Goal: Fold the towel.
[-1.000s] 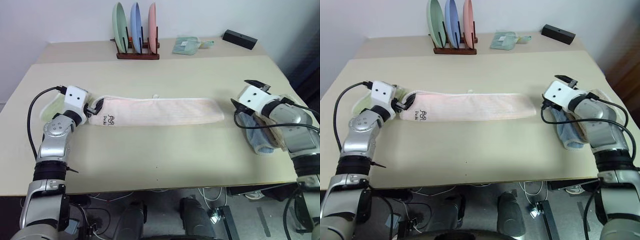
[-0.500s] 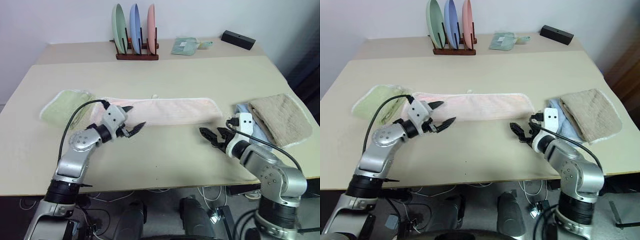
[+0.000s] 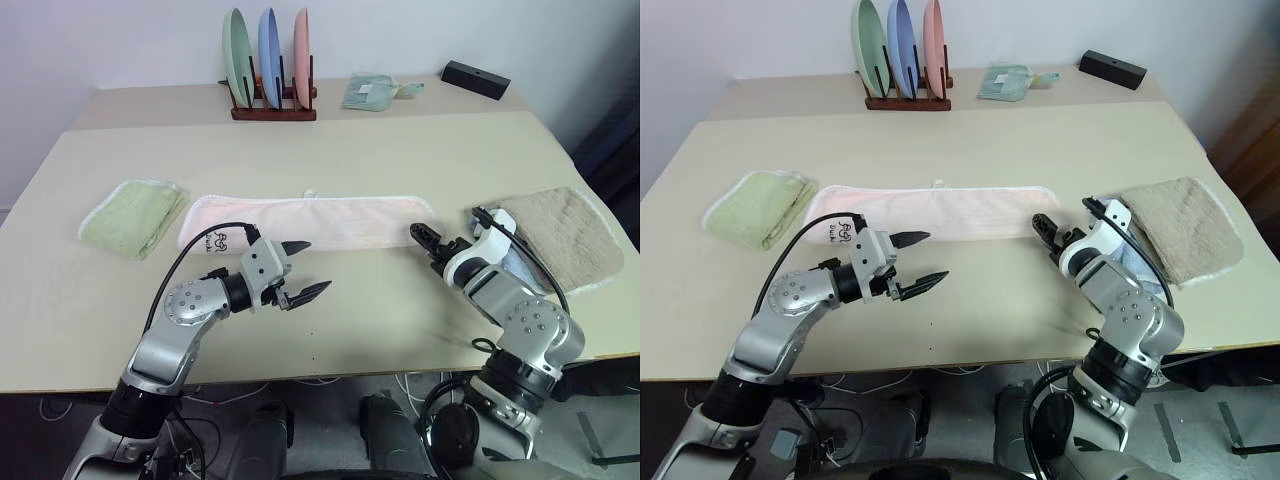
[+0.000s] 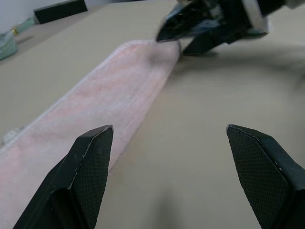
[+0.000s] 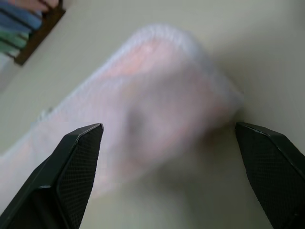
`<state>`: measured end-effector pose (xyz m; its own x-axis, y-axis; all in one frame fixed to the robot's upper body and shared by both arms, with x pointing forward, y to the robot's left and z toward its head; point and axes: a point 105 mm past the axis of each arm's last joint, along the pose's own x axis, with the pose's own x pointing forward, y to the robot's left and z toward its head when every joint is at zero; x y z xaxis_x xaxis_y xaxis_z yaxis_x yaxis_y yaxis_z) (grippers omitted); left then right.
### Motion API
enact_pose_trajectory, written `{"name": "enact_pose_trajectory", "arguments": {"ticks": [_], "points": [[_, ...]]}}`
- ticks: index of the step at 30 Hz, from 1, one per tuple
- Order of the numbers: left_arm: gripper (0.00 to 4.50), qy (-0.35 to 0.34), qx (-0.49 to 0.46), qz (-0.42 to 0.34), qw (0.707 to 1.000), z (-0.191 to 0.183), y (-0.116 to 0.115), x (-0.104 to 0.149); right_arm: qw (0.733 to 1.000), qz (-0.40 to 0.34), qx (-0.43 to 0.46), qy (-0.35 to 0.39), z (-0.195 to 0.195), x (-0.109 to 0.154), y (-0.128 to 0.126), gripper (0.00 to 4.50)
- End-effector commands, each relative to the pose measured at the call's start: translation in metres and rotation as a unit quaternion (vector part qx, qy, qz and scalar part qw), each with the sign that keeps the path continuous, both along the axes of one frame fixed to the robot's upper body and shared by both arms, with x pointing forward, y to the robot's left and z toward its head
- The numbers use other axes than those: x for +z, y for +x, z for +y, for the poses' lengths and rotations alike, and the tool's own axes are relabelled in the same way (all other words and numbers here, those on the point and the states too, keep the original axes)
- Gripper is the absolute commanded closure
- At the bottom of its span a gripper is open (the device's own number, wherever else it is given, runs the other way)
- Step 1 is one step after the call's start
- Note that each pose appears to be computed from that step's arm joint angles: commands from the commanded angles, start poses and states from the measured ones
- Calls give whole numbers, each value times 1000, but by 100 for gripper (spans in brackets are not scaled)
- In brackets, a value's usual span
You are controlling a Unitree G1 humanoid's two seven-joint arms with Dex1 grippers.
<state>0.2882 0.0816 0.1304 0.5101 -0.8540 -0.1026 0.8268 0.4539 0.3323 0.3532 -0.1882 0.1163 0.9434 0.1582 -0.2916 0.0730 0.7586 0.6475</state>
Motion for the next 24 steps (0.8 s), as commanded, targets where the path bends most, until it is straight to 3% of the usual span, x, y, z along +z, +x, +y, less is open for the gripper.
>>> {"name": "enact_pose_trajectory", "arguments": {"ticks": [1,3,9,11,17,24], "points": [[61,-6,-8,-15,1000,-1,-3,9,1000,-5,-16,16,-6,2,13,55],[61,-5,-6,-14,1000,0,-4,8,1000,-6,-17,19,-5,3,19,135],[61,-2,6,-11,1000,4,-5,4,999,-16,-28,20,-10,6,23,442],[61,-1,9,-10,1000,5,-5,3,999,-24,-33,15,-14,10,22,442],[61,5,24,-10,1000,12,-3,0,990,-70,-21,-117,-40,41,-3,442],[61,8,23,-11,1000,11,4,-3,944,-120,90,-295,-15,70,-12,442]]}}
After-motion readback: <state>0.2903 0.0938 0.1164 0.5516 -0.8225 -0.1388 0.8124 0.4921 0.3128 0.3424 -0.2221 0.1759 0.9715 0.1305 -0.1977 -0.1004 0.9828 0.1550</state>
